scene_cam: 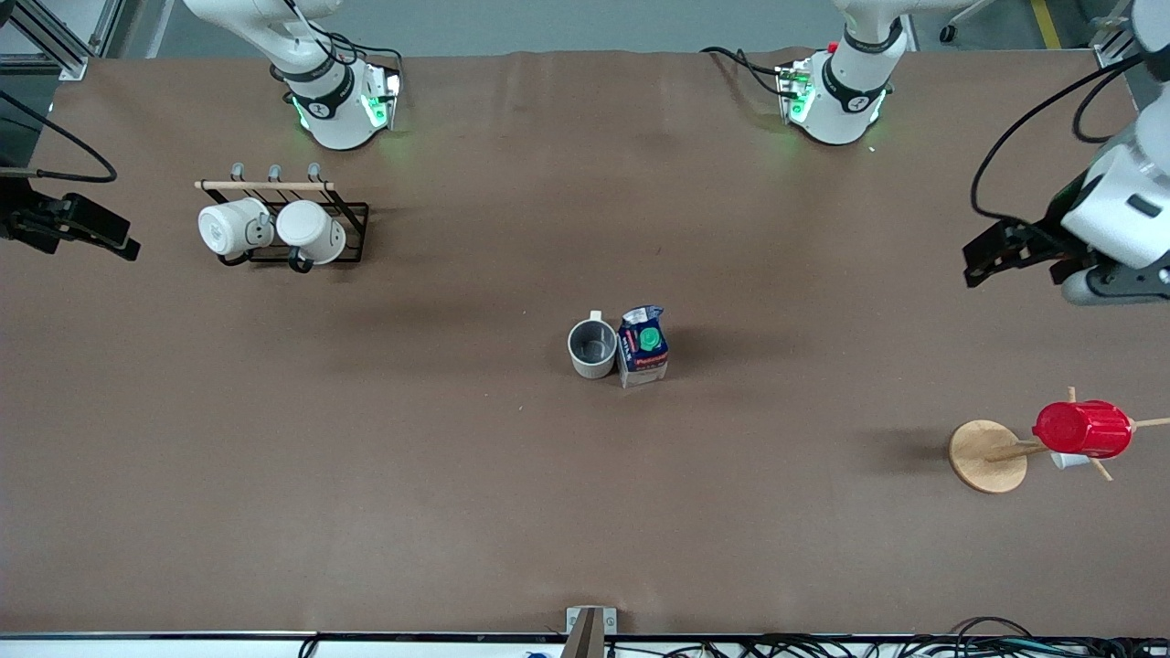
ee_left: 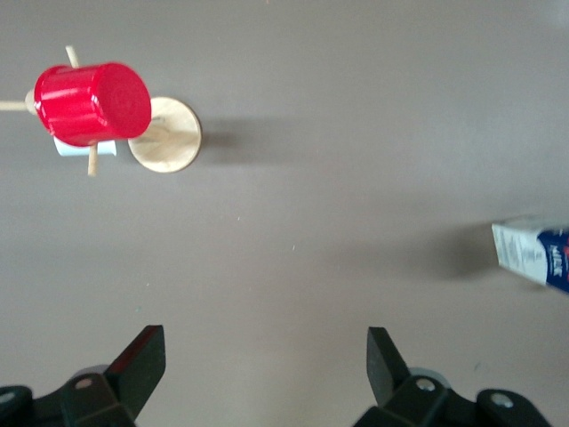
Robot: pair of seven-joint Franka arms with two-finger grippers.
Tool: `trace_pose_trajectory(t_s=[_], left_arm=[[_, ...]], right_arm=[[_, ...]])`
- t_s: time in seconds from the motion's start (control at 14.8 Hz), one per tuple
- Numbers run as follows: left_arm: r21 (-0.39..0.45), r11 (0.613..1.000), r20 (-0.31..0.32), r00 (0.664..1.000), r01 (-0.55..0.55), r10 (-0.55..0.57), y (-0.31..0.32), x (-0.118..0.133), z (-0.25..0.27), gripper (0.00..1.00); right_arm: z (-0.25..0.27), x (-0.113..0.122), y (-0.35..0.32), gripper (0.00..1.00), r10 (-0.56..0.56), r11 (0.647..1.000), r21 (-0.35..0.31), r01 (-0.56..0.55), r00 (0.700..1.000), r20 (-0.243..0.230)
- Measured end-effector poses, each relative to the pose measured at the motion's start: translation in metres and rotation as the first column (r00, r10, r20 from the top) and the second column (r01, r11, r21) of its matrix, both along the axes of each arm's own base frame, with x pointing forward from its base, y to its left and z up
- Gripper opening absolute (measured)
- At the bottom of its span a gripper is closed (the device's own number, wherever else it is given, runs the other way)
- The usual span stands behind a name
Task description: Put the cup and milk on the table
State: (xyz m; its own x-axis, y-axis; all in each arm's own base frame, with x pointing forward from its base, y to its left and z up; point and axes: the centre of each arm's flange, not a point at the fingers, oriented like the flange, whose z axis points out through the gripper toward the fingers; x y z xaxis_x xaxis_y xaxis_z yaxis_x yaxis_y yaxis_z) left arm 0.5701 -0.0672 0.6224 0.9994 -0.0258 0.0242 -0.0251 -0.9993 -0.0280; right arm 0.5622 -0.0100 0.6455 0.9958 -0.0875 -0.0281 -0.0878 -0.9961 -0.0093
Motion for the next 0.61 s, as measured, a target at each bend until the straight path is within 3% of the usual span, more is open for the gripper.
trace_pose_trajectory(t_s=[0.34,0.61], left_arm=[[0.008,1.000,-0.032,0.999,0.021,-0.021,-0.010,-0.043,-0.004,1.00],[-0.003,1.000,-0.025,0.999,0.028,-0.028,-0.007,-0.051,0.001,1.00]], right_arm=[[0.000,0.000,-0.008,1.00,0.021,1.000,0.001,-0.021,1.000,0.001],[0.000,-0.001,-0.016,1.00,0.010,1.000,0.001,-0.010,1.000,0.000]])
